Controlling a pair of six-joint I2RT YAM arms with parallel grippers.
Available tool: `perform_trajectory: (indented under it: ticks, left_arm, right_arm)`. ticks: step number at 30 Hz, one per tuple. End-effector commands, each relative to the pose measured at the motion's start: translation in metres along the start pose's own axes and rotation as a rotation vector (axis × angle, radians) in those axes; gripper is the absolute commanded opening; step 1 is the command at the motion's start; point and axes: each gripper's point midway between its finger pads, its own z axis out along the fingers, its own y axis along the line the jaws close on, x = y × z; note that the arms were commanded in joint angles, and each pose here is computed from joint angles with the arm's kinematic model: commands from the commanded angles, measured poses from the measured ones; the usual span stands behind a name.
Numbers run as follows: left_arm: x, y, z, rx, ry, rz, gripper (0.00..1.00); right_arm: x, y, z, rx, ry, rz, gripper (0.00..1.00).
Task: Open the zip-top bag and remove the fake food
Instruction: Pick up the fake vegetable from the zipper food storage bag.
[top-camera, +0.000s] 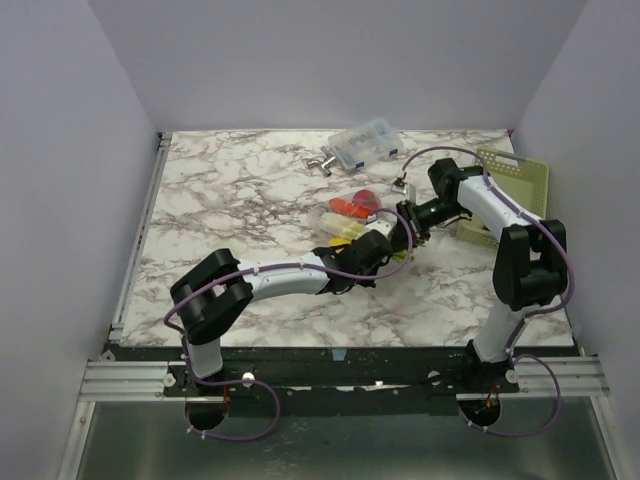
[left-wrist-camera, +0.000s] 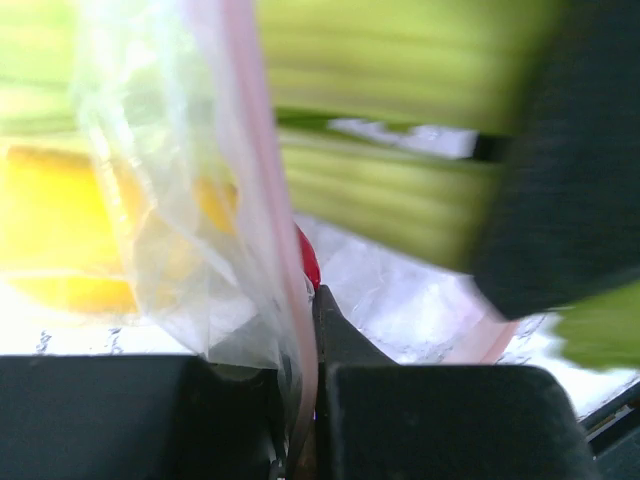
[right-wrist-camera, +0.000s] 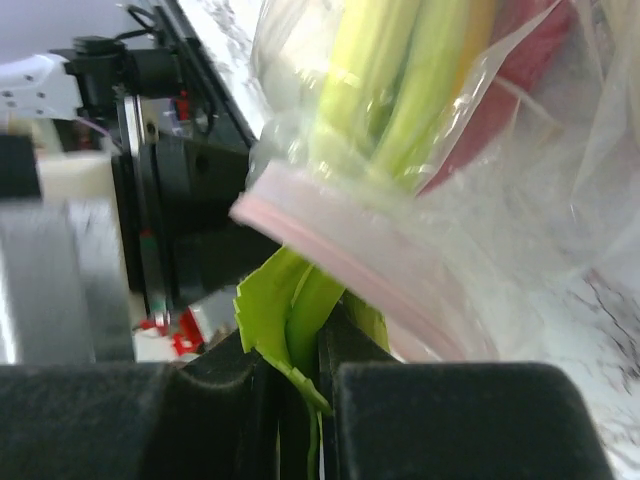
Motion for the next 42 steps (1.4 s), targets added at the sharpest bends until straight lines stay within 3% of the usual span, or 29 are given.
perform_trajectory:
  ticks: [1, 15, 26, 42]
  left_arm:
    - [-0.013, 0.018, -0.014, -0.028, -0.037, -0.053, 0.0]
    - [-0.041, 0.013, -0.036, 0.031, -0.102, -0.206, 0.0]
    - [-0.04, 0.014, -0.042, 0.045, -0.115, -0.232, 0.0]
    - [-0.048, 0.018, -0.058, 0.077, -0.161, -0.311, 0.0]
  right_arm:
    - [0.008, 0.004, -0.02, 0.133, -0.014, -0.12, 0.04]
    - [0.045, -0.001, -0.05, 0.331, 0.077, -0.287, 0.04]
    - [0.056, 0.021, -0.078, 0.444, 0.041, -0.408, 0.05]
    - [0.105, 0.051, -0.106, 0.563, 0.002, -0.59, 0.05]
